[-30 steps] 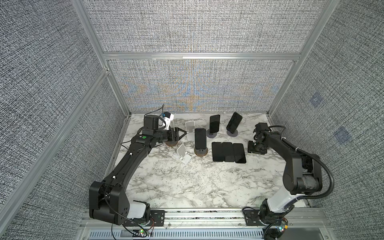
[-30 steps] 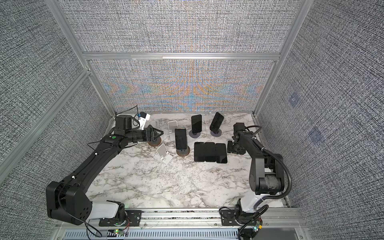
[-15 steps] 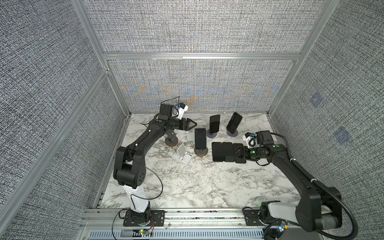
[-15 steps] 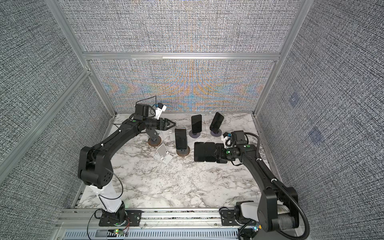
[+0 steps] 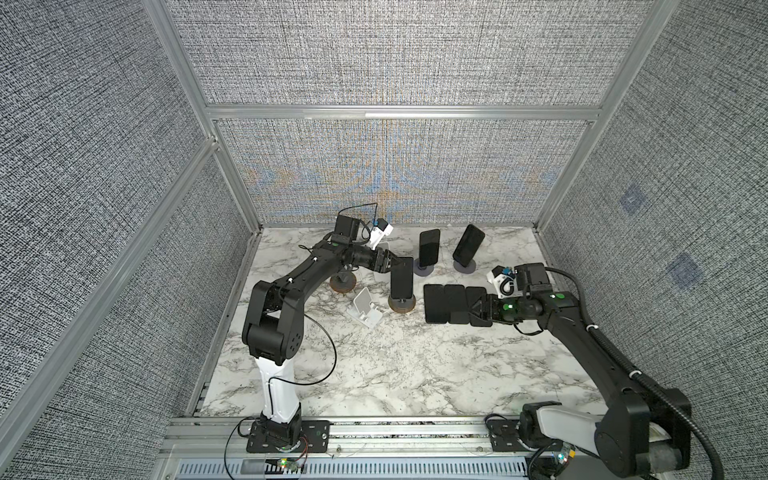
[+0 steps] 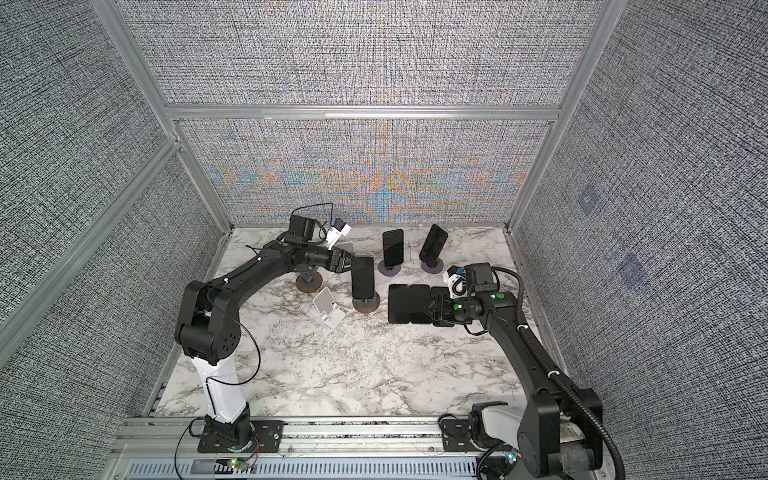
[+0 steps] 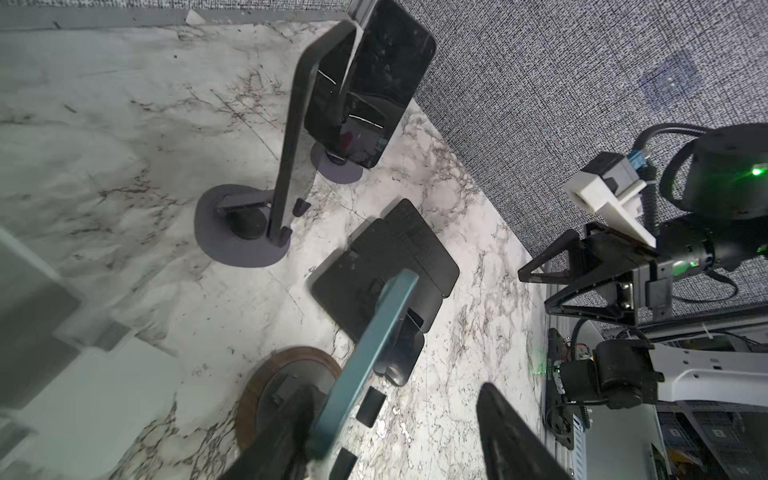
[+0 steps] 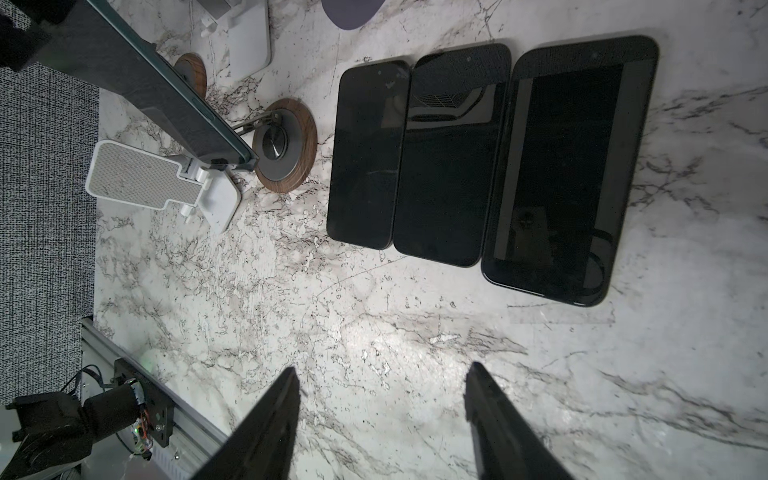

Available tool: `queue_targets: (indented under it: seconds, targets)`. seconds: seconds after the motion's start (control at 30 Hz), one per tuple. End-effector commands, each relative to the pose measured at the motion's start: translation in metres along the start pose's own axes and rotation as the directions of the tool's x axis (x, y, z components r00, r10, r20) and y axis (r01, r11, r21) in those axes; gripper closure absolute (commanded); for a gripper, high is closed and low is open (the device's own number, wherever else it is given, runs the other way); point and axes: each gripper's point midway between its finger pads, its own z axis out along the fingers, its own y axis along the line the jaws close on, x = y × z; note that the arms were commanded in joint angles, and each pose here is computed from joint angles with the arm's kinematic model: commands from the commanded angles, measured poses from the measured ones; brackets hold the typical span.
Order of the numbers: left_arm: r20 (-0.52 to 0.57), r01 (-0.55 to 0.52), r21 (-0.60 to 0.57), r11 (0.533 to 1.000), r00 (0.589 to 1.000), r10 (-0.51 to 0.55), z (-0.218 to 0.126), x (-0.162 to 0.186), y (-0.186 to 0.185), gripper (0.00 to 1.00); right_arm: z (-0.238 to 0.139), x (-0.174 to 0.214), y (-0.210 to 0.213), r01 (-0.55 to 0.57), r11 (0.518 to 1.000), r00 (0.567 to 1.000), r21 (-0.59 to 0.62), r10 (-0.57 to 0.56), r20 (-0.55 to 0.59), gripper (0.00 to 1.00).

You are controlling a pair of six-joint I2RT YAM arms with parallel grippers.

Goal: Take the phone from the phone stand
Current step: 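Raise the right gripper away from the lying phones, then reach the left gripper to the phone on the wooden-based stand and grasp it, then lift the phone off the stand while the right gripper reaches toward it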

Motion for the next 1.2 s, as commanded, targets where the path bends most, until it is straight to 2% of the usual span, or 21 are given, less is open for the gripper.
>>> queue_targets:
  seconds: [0.0,0.27,0.4,0.97,1.17]
  targets:
    - [0.029,-0.026,0.035,0.999,0.999,0.025,0.002,-0.005,-0.003,0.45,0.0,0.004,-0.001,-0.001,1.0,1.0,0.009,0.001,-0.014,0.41]
    - [0.04,-0.016,0.033,0.999,0.999,0.014,0.006,-0.007,0.004,0.67,-0.001,0.004,-0.002,0.0,1.0,1.0,0.013,0.001,-0.015,0.41]
    - [0.045,-0.004,0.035,0.999,0.999,0.002,0.009,-0.007,0.007,0.74,0.0,0.004,-0.002,0.002,1.0,1.0,0.017,-0.002,-0.018,0.41]
    - [0.044,0.022,0.035,0.999,0.999,-0.023,0.019,-0.001,0.021,0.89,0.004,0.009,-0.004,0.01,1.0,0.999,0.018,-0.009,-0.033,0.41]
    - [0.05,0.019,0.029,0.999,0.999,-0.02,0.013,-0.003,0.014,0.97,0.001,0.007,0.013,0.085,0.996,0.996,0.006,-0.085,-0.026,0.41]
